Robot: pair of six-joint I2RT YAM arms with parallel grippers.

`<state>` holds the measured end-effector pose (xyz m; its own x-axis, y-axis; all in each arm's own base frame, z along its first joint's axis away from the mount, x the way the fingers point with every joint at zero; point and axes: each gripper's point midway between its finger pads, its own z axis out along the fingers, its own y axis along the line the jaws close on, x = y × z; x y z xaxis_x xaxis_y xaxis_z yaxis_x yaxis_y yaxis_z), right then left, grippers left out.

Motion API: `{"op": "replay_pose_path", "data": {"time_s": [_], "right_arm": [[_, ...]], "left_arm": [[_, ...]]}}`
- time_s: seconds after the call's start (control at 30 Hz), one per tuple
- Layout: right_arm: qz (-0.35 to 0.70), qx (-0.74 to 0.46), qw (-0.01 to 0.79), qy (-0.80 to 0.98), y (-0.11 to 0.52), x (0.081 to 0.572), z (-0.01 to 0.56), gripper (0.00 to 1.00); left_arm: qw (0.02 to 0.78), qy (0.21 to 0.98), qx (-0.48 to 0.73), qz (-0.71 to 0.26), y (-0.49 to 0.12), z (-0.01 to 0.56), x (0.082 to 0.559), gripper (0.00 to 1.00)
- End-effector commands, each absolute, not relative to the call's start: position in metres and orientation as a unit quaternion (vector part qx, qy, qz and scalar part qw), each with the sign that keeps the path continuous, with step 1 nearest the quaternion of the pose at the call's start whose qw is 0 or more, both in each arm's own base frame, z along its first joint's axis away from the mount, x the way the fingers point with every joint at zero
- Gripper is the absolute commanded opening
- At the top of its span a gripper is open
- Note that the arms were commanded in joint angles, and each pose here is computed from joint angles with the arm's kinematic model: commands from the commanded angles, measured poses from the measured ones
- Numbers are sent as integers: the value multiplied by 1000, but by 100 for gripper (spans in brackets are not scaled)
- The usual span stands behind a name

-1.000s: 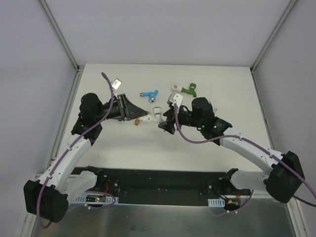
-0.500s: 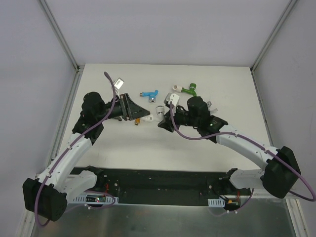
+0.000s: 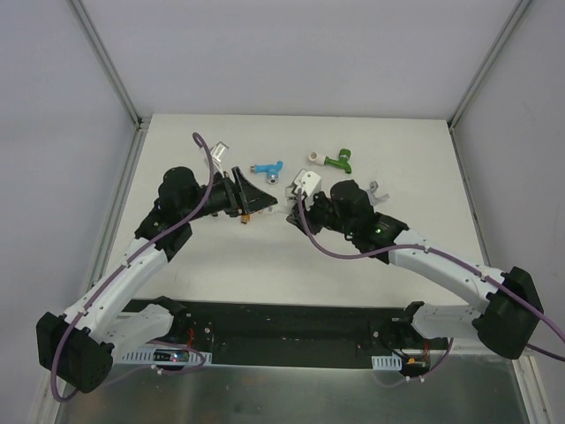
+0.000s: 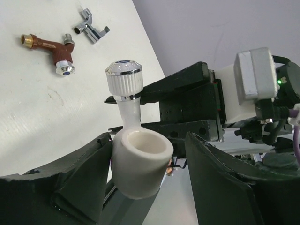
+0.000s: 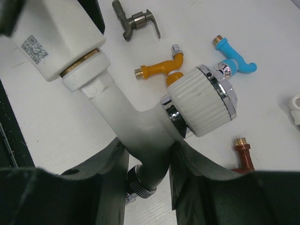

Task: Install the water faucets

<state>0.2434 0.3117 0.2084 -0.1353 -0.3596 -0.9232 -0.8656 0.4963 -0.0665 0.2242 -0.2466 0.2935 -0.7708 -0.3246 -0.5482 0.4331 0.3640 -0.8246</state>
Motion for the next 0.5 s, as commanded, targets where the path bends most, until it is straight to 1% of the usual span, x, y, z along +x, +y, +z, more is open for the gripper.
{"op": "replay_pose_path", "data": {"time_s": [0.0,0.03,0.13,0.17,0.2,0.23,0.3,0.37,0.47], "right_arm": [[243,-400,556,687,314,256,247,0],[243,-396,557,689,314,257,248,0],[251,-392,543,699,313,253,248,0],[255,-395,534,703,314,250,247,0],[259,-395,526,707,314,247,248,0],[265,-401,508,715,314,242,244,0],[286,-415,476,721,316,229,242,0],[319,-429,438,723,320,214,242,0],[377,-447,361,727,320,184,241,0]], "left_arm": [[345,741,41,-575,-262,302,227,61],[347,739,44,-576,-264,302,227,53],[364,729,69,-576,-265,307,224,15],[375,725,83,-572,-265,308,222,5],[391,720,102,-564,-263,310,220,0],[407,714,118,-557,-262,311,219,0],[446,691,186,-537,-259,315,211,0],[467,663,257,-525,-260,316,197,0],[472,604,381,-517,-264,314,167,0]]}}
